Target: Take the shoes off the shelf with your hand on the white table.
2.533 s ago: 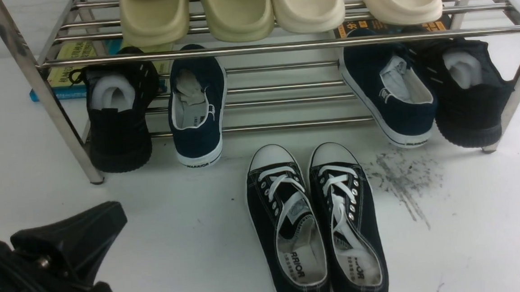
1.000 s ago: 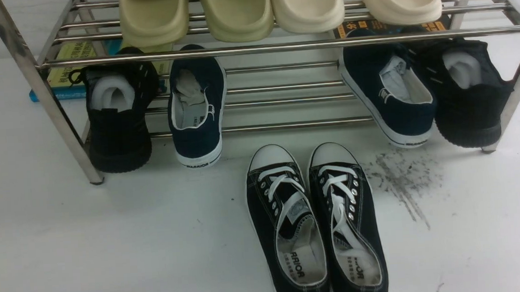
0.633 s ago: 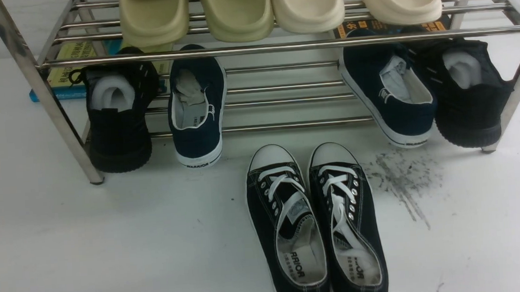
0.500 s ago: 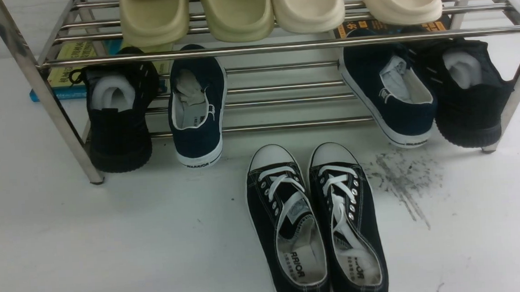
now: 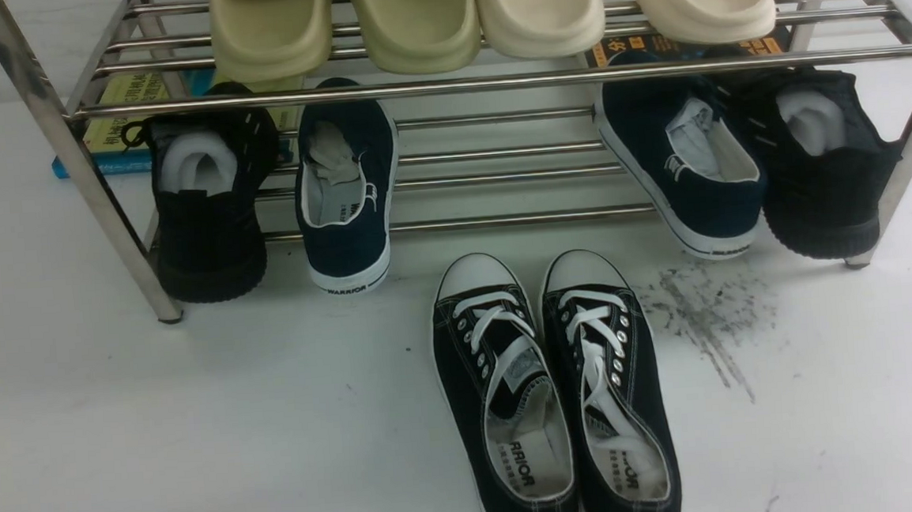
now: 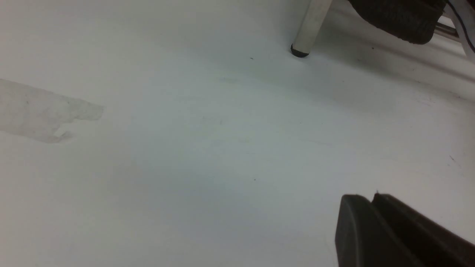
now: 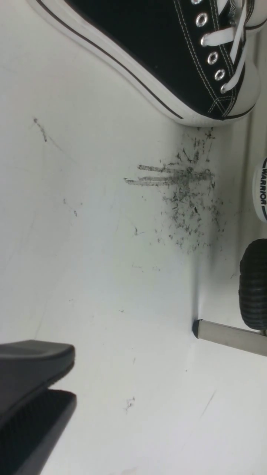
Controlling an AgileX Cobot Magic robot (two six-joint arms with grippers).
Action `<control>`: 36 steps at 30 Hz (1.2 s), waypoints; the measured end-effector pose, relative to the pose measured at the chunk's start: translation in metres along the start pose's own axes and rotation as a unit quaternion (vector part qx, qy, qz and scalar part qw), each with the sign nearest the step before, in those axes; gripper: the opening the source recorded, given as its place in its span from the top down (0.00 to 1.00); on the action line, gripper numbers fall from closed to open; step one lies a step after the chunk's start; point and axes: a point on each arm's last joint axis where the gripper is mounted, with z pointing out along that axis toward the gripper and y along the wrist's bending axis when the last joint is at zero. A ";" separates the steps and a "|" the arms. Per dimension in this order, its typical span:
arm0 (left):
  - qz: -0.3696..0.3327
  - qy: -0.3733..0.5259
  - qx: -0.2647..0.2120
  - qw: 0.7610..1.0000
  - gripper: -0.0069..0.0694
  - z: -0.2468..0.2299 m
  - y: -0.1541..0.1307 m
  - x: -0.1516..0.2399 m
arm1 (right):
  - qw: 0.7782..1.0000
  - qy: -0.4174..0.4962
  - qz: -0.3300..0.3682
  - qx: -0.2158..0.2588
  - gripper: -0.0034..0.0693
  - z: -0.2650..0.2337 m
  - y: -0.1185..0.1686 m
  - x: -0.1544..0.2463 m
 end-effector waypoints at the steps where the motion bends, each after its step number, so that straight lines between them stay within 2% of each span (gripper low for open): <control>1: 0.000 0.000 0.000 1.000 0.81 0.000 0.000 0.000 | 1.000 0.000 0.000 0.000 0.77 0.000 0.000 0.000; 36: 0.000 0.000 0.000 1.000 0.77 0.000 0.000 0.000 | 1.000 0.000 0.000 0.000 0.70 0.000 0.000 0.000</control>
